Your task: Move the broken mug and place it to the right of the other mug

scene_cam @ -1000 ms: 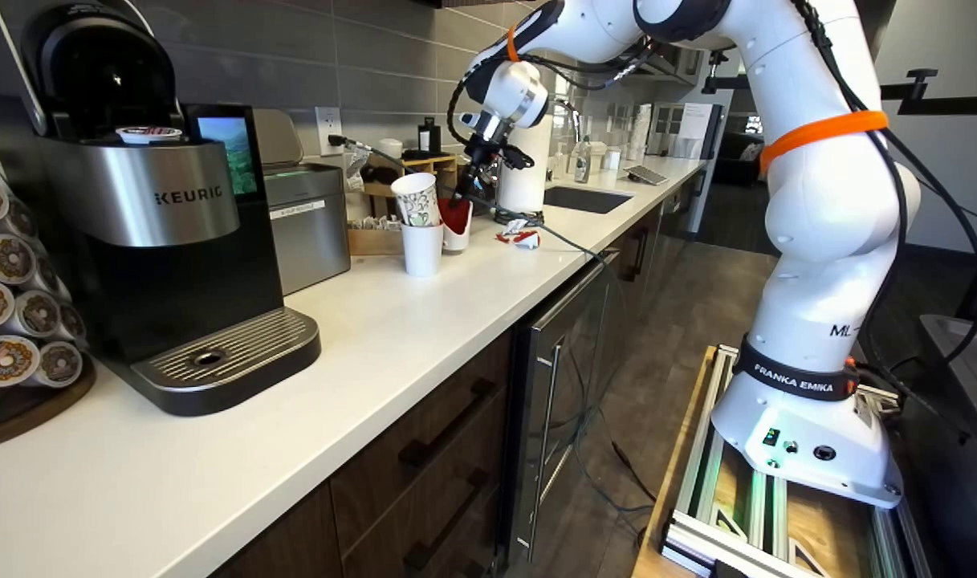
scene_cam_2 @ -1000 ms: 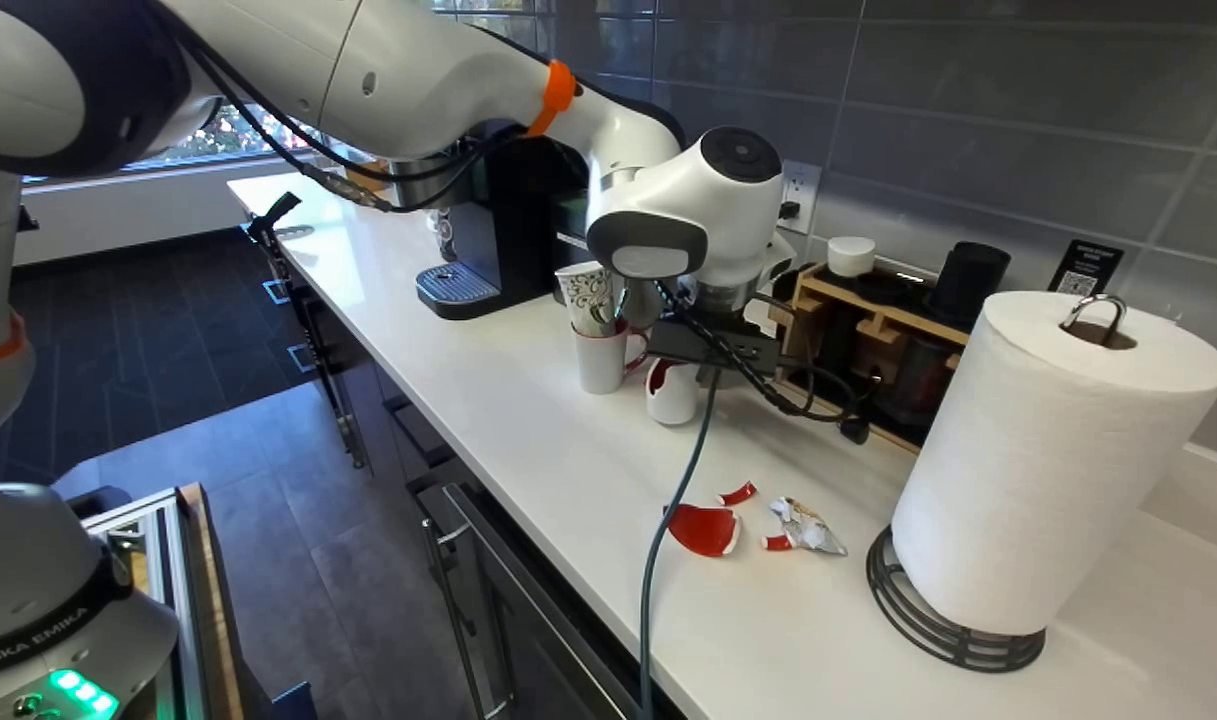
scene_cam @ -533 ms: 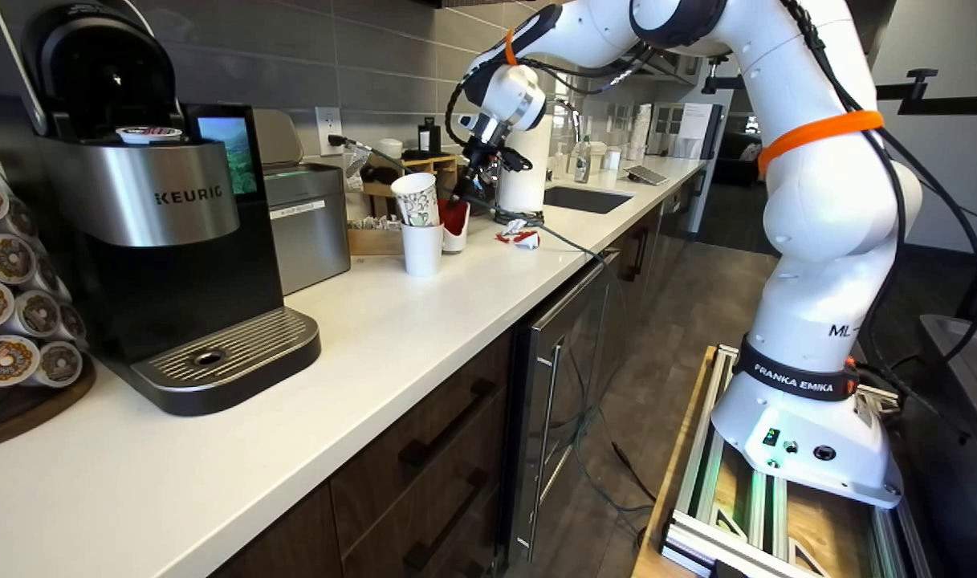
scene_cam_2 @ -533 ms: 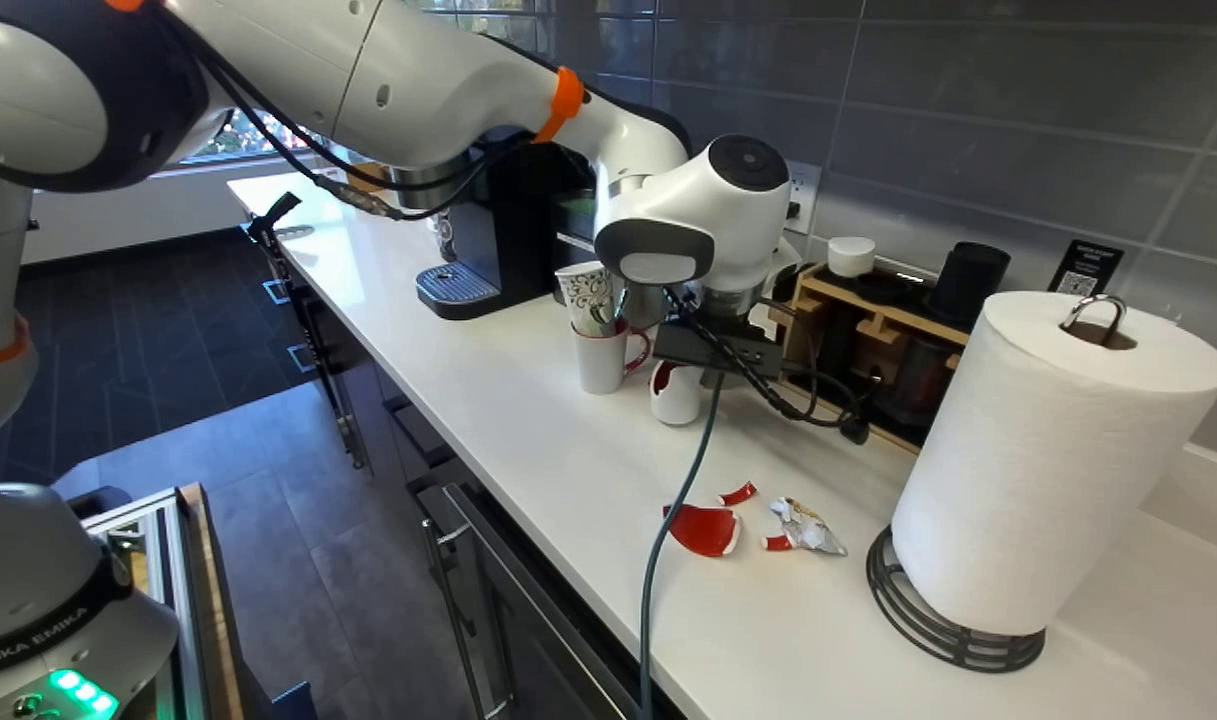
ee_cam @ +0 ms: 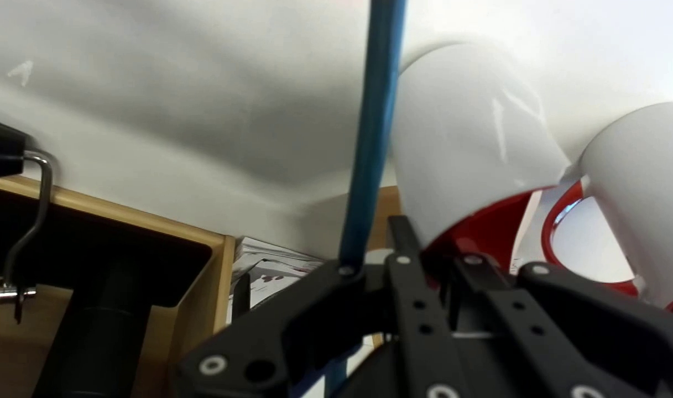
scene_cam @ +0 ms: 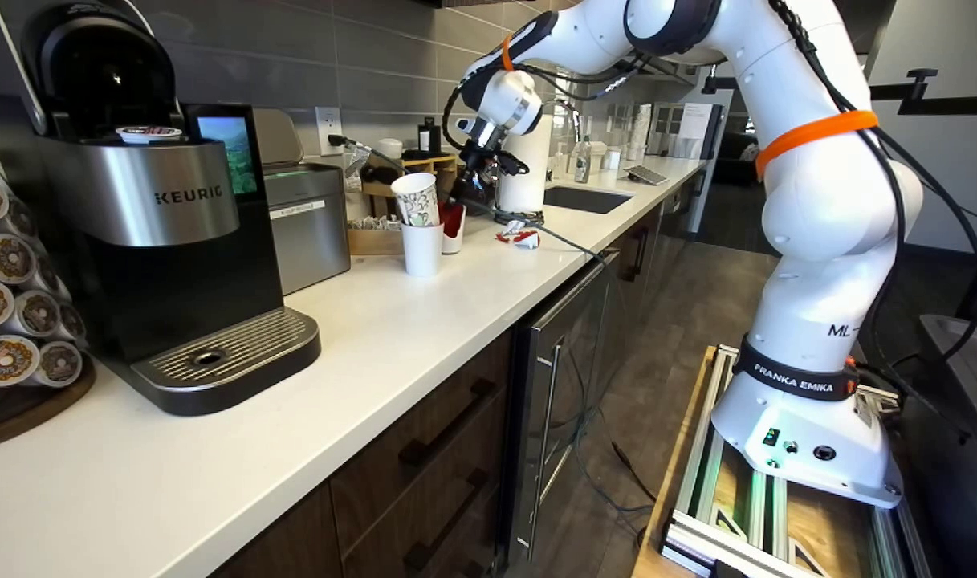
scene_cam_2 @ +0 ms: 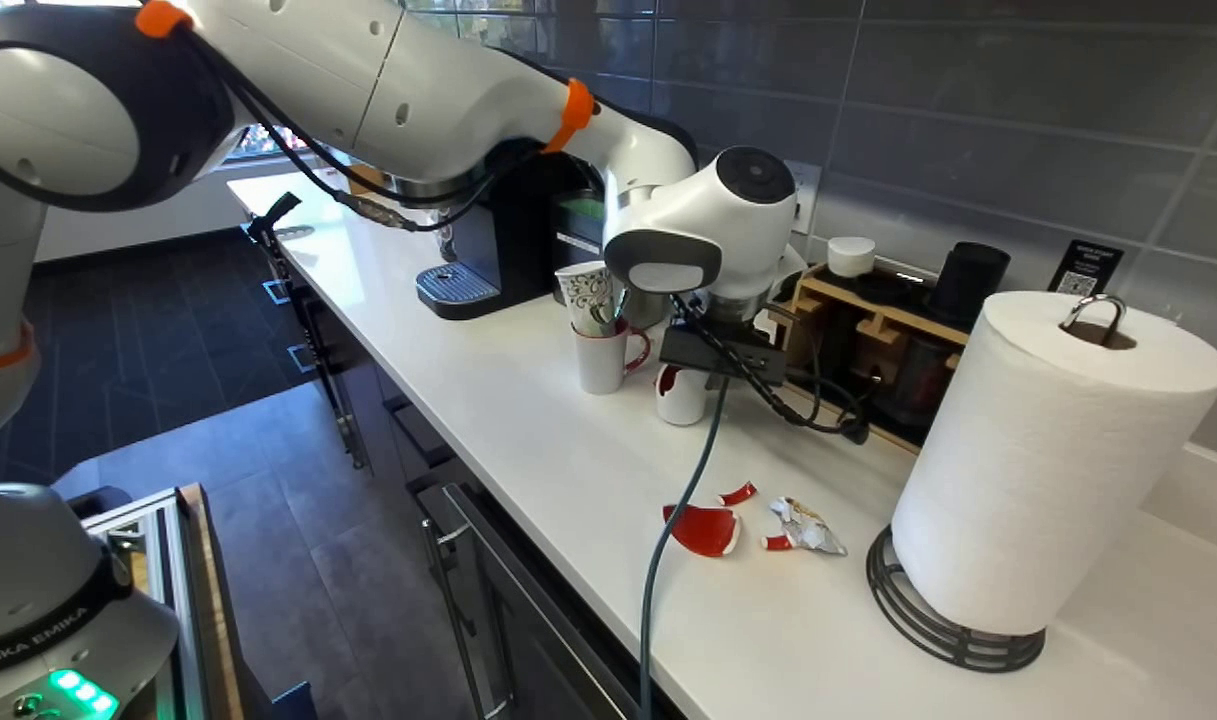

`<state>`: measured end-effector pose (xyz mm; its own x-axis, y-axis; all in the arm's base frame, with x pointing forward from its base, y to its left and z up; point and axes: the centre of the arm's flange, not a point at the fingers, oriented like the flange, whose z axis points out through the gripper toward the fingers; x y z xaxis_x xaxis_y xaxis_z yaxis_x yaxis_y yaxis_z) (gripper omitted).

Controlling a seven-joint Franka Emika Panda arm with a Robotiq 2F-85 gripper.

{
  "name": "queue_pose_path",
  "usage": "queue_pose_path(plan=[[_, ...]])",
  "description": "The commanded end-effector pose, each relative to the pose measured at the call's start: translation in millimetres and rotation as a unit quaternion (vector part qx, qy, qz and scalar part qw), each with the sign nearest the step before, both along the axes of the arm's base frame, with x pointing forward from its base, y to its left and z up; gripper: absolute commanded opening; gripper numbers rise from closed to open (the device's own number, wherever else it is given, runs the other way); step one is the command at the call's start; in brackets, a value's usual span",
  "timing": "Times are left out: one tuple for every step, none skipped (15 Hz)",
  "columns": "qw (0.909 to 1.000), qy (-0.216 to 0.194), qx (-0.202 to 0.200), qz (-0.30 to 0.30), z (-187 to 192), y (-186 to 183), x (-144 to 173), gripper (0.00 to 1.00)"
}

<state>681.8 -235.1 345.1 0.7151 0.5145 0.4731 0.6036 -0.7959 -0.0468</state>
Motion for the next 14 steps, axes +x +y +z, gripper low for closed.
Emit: queue_pose_path(plan=[[0.9999, -0.006, 0.000, -0.013, -1.2, -1.9, 9.5, 0.02], [0.9999, -0.005, 0.000, -0.013, -2.0, -1.8, 9.7, 0.02], [0.9999, -0.004, 0.000, -0.014, -2.5, -1.6, 9.9, 0.02], [0.9999, -0.004, 0.000, -0.015, -3.0, -1.6, 10.2, 0.02], [0.9999, -0.003, 0.000, -0.015, -3.3, -1.6, 10.5, 0.02], [0.9999, -0.001, 0.000, -0.016, -3.6, -1.6, 10.8, 0.02], [0.9999, 0.002, 0.001, -0.017, -4.0, -1.4, 11.1, 0.02], [0.9998, 0.003, 0.002, -0.018, -3.6, -1.3, 11.4, 0.35], [0.9998, 0.004, 0.004, -0.019, -3.5, -1.2, 11.5, 0.36], [0.9998, 0.004, 0.004, -0.020, -2.6, -0.7, 11.7, 0.42], [0.9998, 0.004, 0.005, -0.021, -1.2, -0.8, 12.1, 0.49], [0.9997, 0.003, 0.006, -0.023, 0.9, -0.4, 11.5, 0.58], [0.9997, 0.005, 0.008, -0.024, 2.8, -0.3, 10.4, 0.64], [0.9997, 0.007, 0.013, -0.022, 5.9, 0.1, 8.4, 0.73]])
